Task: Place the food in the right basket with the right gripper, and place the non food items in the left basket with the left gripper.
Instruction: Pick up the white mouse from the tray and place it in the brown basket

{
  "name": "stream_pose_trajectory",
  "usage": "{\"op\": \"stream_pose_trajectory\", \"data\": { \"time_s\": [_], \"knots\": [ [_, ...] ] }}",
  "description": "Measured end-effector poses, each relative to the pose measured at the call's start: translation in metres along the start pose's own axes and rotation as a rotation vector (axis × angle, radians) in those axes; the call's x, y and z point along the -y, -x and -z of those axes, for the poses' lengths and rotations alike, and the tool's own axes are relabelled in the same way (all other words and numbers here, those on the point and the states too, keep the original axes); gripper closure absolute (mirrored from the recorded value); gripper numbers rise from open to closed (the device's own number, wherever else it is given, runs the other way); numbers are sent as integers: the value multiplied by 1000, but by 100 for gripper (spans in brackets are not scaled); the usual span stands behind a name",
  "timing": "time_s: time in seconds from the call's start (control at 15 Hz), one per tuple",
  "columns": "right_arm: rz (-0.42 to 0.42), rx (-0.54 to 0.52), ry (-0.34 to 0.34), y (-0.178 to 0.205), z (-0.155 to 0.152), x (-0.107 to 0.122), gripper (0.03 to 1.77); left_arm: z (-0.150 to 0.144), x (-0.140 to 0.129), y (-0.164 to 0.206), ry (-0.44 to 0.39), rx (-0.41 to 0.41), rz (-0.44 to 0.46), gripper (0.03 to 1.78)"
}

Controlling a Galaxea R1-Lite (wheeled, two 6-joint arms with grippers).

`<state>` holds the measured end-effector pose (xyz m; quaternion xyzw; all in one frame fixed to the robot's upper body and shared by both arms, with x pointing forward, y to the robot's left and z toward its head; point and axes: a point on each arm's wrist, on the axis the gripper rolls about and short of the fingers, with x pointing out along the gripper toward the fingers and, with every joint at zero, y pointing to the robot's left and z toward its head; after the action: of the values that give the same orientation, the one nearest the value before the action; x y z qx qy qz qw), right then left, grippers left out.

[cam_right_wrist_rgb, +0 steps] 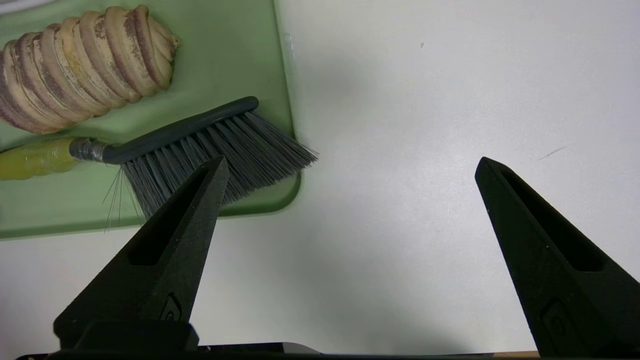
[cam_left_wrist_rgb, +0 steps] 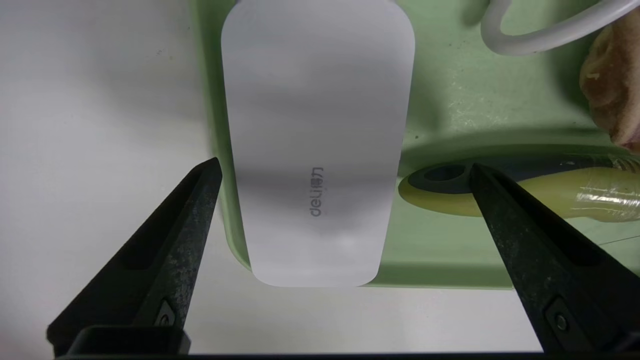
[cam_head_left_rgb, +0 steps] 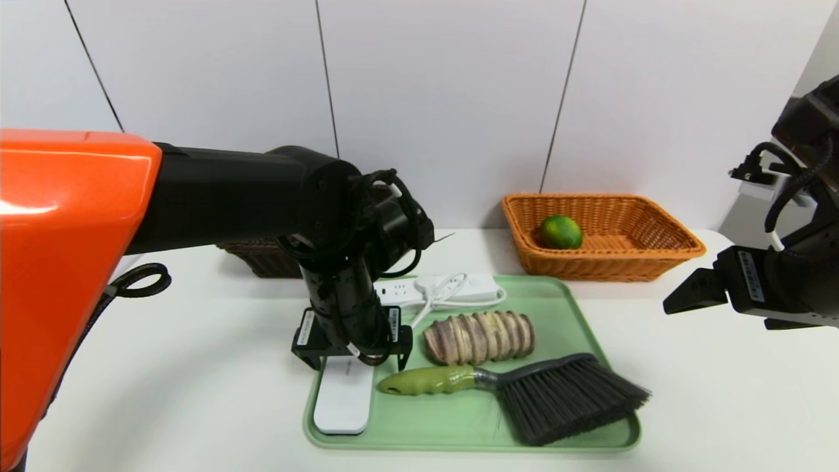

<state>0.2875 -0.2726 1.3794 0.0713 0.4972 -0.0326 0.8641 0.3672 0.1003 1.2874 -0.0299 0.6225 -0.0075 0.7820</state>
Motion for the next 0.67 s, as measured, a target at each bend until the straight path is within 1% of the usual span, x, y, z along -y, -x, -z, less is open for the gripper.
{"op": "stream_pose_trajectory", "data": {
  "time_s": [0.67],
  "knots": [
    [-1, 1, 0, 0, 0, 0, 9, -1, 3, -7, -2, -9, -5, 6]
  ]
}}
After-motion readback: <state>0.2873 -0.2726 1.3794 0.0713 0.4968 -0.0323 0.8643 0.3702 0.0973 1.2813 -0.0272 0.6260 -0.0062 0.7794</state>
